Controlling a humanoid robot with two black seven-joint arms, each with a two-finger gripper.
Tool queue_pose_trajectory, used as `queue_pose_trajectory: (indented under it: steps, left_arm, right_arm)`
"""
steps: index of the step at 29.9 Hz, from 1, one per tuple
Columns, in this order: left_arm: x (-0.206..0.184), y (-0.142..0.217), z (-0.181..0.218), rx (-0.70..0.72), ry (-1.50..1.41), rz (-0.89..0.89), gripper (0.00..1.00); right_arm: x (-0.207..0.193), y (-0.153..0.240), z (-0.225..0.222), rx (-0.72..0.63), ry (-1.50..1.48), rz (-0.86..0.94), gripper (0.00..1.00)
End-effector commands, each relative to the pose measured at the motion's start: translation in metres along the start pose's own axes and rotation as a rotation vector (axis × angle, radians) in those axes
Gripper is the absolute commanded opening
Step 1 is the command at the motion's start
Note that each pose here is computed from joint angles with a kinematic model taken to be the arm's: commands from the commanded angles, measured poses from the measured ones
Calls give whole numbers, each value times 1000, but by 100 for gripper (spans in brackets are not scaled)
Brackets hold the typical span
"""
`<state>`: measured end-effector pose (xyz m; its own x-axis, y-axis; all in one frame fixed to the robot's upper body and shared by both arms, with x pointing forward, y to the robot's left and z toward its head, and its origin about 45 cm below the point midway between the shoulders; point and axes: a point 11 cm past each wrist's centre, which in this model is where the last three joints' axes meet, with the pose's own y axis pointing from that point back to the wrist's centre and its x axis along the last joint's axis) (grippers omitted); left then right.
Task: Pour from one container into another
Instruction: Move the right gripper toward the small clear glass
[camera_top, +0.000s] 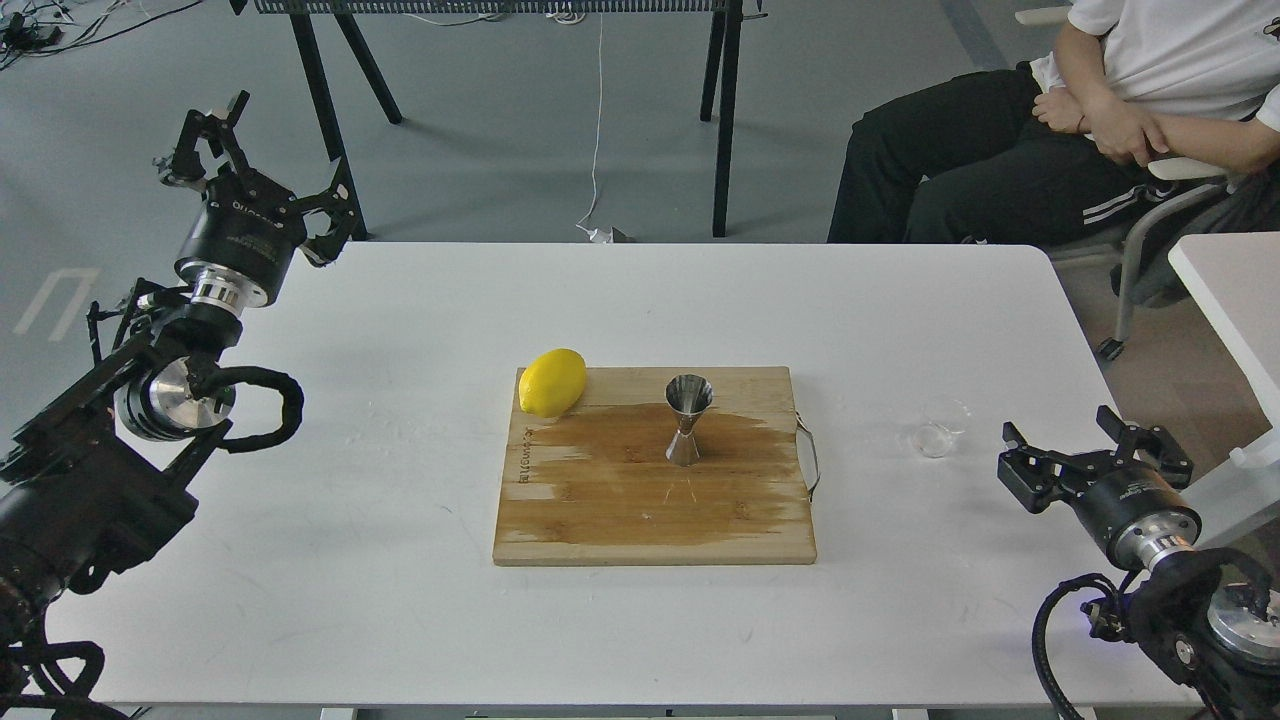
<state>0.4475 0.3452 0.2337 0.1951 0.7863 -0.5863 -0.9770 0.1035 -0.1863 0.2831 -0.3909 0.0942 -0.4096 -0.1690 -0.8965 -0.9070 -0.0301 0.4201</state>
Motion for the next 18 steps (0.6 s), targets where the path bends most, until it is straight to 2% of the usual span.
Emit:
queue_pose_trajectory:
  steps: [1, 6, 18]
  left_arm:
    - [0, -1, 1, -4, -3, 6, 100]
    - [0, -2, 3, -9, -3, 4, 100]
    - [0, 0, 1, -9, -1, 6, 100]
  right_arm:
    - [1, -10, 20, -35, -21, 22, 100]
    - [6, -15, 43, -86, -6, 62, 100]
    - [39, -40, 58, -46, -70, 169, 100]
